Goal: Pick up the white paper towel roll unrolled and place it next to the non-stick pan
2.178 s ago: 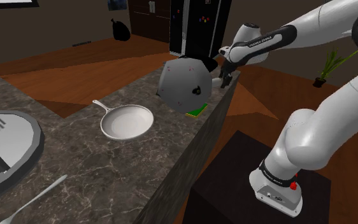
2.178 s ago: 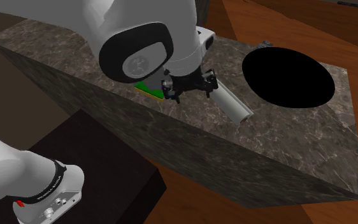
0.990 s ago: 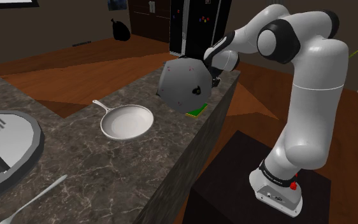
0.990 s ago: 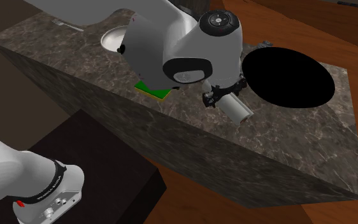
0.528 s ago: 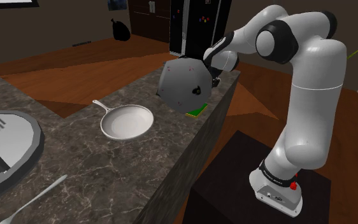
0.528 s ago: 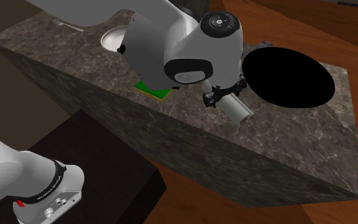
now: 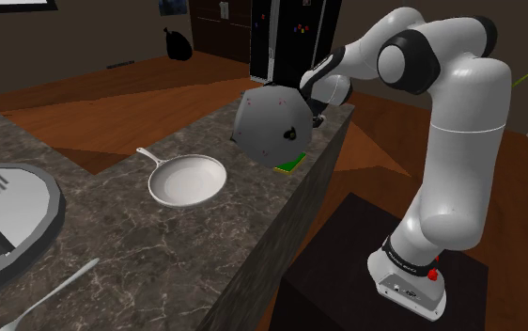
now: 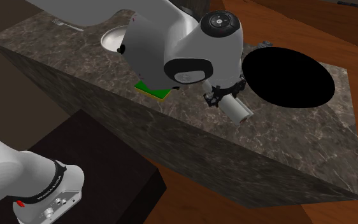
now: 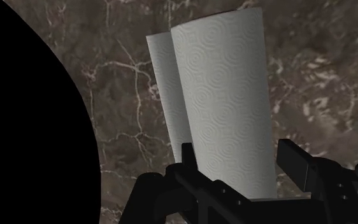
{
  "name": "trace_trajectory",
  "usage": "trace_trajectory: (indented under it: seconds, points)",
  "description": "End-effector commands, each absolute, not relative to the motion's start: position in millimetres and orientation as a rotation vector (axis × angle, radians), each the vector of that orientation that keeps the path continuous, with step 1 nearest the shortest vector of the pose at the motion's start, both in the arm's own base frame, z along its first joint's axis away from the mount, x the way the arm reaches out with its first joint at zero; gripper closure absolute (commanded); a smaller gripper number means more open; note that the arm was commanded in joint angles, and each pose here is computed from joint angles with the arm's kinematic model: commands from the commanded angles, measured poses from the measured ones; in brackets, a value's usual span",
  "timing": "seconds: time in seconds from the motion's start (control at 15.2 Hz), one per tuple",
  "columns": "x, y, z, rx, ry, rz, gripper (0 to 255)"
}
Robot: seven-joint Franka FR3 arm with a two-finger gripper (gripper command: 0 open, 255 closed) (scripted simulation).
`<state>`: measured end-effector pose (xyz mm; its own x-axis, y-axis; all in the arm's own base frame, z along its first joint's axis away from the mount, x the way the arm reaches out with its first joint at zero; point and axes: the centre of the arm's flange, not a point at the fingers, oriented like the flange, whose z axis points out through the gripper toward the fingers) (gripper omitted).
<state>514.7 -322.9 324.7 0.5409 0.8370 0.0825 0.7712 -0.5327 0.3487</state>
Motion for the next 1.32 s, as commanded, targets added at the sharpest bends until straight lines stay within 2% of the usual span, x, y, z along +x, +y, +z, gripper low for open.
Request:
trace_trajectory:
  seconds: [0.0, 1.25]
  points:
    - [514.5, -322.9, 324.2, 2.511, 1.342, 0.348, 255]
    - [514.6, -322.8, 419.0, 2.511, 1.342, 0.348, 255]
